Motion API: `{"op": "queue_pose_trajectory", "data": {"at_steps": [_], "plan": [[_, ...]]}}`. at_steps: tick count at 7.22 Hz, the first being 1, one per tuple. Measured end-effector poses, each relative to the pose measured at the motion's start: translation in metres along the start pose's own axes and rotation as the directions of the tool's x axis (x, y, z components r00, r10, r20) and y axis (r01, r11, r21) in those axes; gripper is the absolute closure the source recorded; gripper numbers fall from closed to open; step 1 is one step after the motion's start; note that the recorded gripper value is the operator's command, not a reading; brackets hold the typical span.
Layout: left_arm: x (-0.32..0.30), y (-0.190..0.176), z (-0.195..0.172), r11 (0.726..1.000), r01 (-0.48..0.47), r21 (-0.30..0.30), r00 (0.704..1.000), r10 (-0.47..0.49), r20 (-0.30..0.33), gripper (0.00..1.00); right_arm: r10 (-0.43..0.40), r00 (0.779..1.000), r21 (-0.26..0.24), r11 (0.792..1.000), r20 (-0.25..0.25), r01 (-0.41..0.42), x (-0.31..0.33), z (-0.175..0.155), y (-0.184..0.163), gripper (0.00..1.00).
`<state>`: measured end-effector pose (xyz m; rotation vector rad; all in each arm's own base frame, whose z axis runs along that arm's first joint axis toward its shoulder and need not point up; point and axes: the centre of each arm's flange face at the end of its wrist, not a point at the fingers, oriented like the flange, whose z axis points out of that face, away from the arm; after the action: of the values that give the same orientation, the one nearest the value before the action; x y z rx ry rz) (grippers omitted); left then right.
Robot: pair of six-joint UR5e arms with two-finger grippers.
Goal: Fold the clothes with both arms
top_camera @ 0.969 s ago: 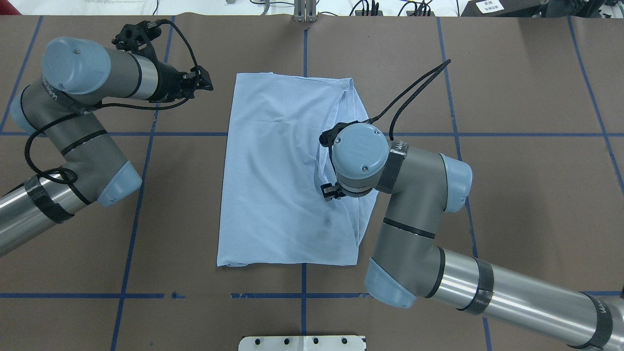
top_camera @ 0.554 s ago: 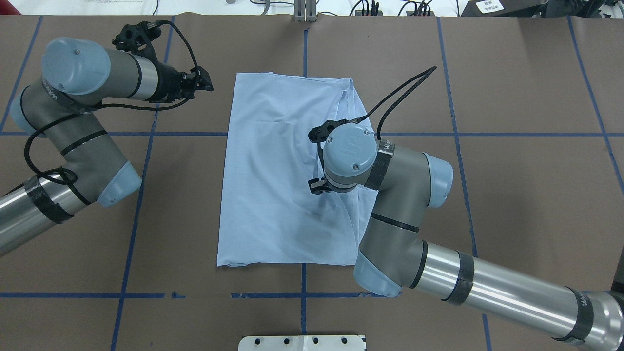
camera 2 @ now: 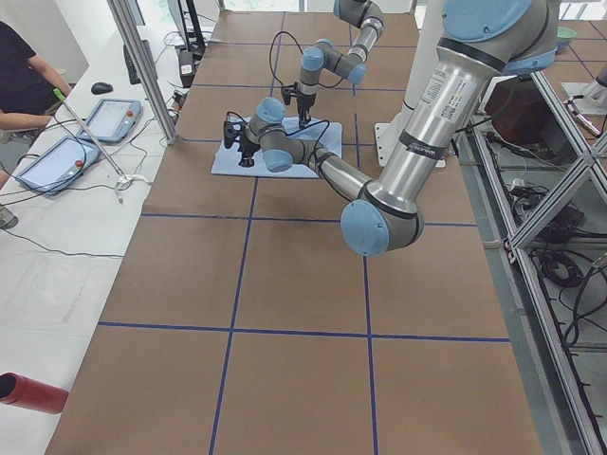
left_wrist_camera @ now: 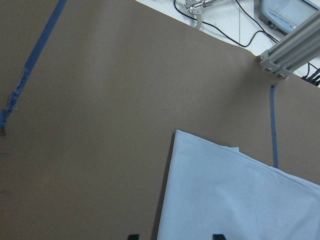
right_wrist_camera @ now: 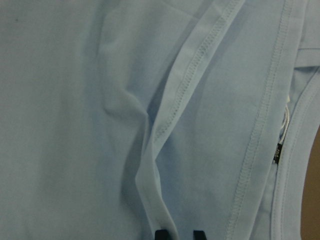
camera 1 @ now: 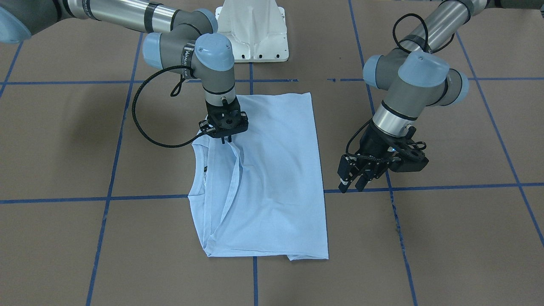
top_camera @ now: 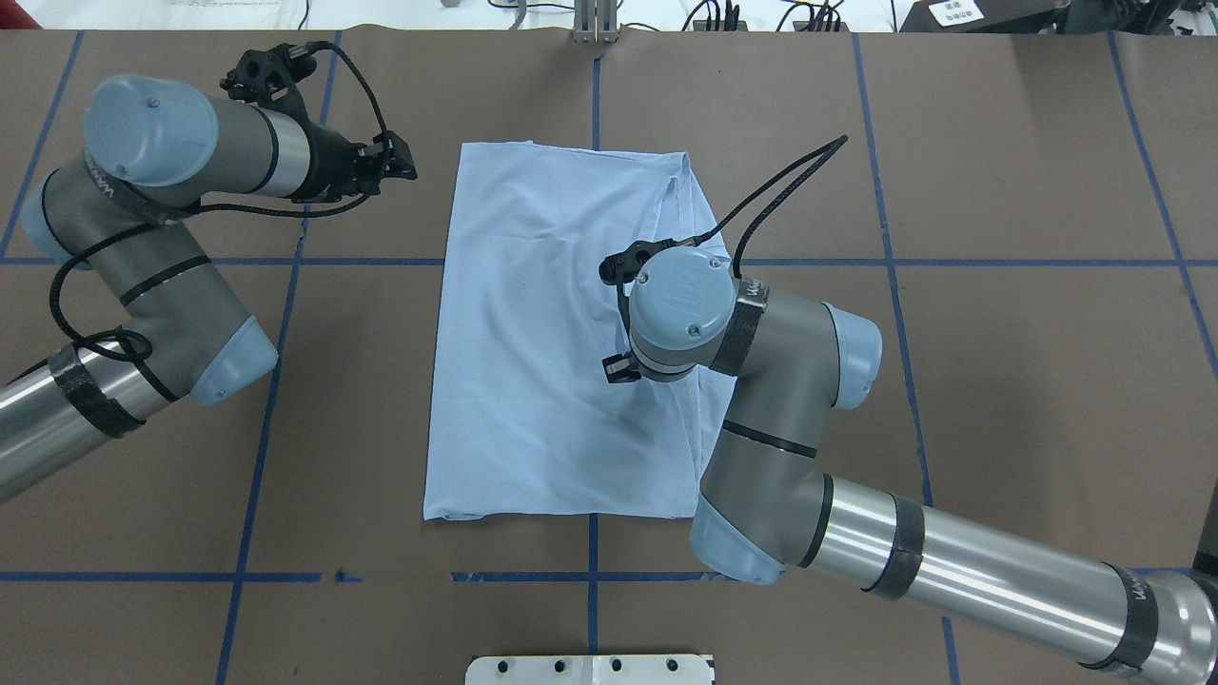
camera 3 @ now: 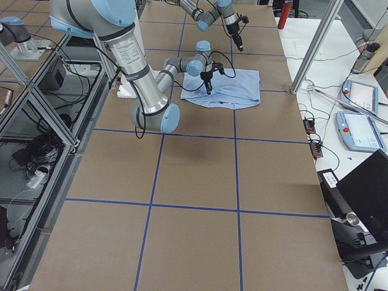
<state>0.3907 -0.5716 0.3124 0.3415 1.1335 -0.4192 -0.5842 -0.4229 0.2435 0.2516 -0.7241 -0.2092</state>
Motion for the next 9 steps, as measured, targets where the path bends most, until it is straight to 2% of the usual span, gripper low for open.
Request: {"op": "queue_pose_trajectory", "data": {"at_steps": [3, 5, 6, 7, 8, 9], "plan": [[0.0, 0.0, 0.0, 1.0, 0.003, -0.001, 1.0, -0.003, 0.0, 0.42, -0.002, 0.999, -0.046, 0.999, 0.033, 0.004, 0.011, -0.001, 0.013, 1.0], [0.001, 0.0, -0.001, 1.0, 0.005, 0.0, 1.0, -0.005, -0.002, 0.42, -0.008, 0.999, -0.051, 0.999, 0.048, 0.01, 0.025, -0.009, 0.024, 1.0], [0.002, 0.0, -0.001, 1.0, 0.005, 0.001, 1.0, -0.005, -0.004, 0.42, -0.006, 0.999, -0.053, 0.999, 0.048, 0.008, 0.029, -0.009, 0.026, 0.5], [0.002, 0.0, -0.002, 1.0, 0.006, 0.003, 1.0, -0.006, -0.005, 0.42, 0.0, 0.999, -0.053, 0.999, 0.044, 0.002, 0.031, -0.008, 0.026, 0.21], [0.003, 0.0, -0.003, 1.0, 0.007, 0.003, 1.0, -0.007, -0.006, 0.42, 0.005, 0.999, -0.052, 0.999, 0.041, -0.003, 0.033, -0.008, 0.025, 0.14], [0.003, 0.0, -0.003, 1.0, 0.007, 0.003, 1.0, -0.007, -0.007, 0.42, 0.015, 0.999, -0.05, 0.999, 0.039, -0.013, 0.034, -0.009, 0.024, 0.13]]}}
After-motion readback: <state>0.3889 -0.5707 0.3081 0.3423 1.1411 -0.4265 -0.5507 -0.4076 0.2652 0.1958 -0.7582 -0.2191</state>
